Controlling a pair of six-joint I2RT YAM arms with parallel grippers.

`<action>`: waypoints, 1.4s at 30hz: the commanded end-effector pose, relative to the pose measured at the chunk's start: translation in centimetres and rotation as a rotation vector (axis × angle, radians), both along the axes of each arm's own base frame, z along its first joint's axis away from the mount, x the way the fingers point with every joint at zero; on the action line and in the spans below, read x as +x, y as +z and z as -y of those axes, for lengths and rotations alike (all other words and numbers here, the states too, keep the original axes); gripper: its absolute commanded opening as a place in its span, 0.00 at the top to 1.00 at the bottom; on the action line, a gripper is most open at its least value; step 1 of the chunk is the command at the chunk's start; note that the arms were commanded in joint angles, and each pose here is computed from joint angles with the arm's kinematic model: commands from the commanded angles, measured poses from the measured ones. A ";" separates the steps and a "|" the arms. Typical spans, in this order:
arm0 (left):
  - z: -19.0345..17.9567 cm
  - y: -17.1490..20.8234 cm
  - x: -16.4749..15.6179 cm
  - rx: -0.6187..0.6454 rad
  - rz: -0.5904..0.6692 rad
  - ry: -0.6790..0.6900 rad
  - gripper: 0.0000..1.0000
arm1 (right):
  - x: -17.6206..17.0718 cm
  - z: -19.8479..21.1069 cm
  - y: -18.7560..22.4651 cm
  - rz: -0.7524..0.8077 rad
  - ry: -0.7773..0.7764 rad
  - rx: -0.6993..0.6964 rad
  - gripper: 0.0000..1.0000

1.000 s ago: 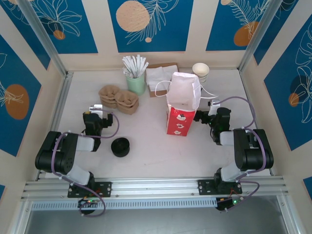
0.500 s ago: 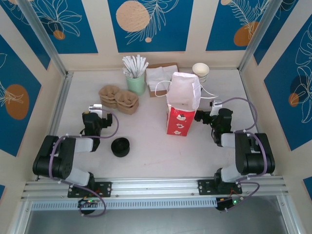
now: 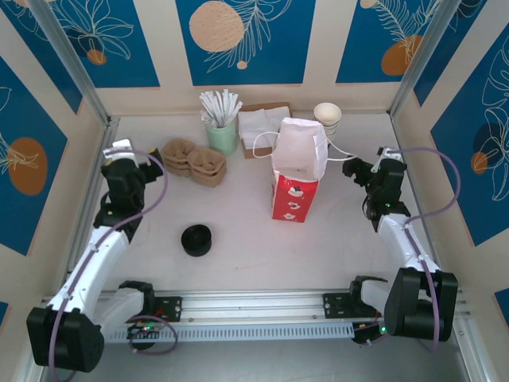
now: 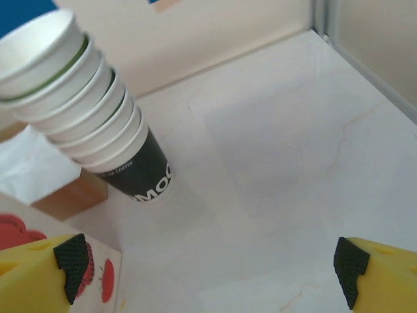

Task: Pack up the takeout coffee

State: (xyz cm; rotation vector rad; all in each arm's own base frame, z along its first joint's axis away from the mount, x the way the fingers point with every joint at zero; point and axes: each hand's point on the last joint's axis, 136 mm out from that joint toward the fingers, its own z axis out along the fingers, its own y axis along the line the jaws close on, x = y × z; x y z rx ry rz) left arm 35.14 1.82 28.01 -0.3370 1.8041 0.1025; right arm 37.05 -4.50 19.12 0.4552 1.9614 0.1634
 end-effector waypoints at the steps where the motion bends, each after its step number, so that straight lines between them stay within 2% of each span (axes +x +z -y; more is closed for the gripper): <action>1: -0.9 -2.5 -2.6 -0.080 -0.208 0.079 0.01 | -1.1 0.1 1.1 -0.128 -0.108 0.214 0.01; 3: -0.4 -1.6 -2.9 -0.122 -0.206 0.061 0.01 | -0.6 -0.5 2.5 -0.194 -0.123 0.306 0.01; 6: 0.4 -0.9 -3.2 -0.174 -0.218 0.028 0.01 | 0.9 -2.2 4.2 -0.302 -0.068 0.385 0.01; 12: 2.7 -0.3 -3.0 -0.218 -0.261 -0.099 0.01 | 4.2 -5.3 6.2 -0.367 0.047 0.396 0.00; 15: 3.2 -0.1 -3.0 -0.218 -0.278 -0.131 0.01 | 5.6 -6.0 7.1 -0.377 0.078 0.408 0.06; 18: 3.8 0.1 -3.0 -0.221 -0.288 -0.161 0.01 | 6.7 -6.1 8.0 -0.394 0.089 0.388 0.13; 21: 4.0 0.2 -3.2 -0.229 -0.286 -0.175 0.01 | 7.8 -5.9 8.8 -0.380 0.089 0.368 0.16; 30: 3.9 0.1 -3.9 -0.225 -0.298 -0.176 0.01 | 12.2 -5.7 9.1 -0.400 0.112 0.288 0.39; 42: 3.5 0.0 -4.7 -0.209 -0.313 -0.160 0.01 | 15.4 -6.1 7.5 -0.452 0.106 0.201 0.50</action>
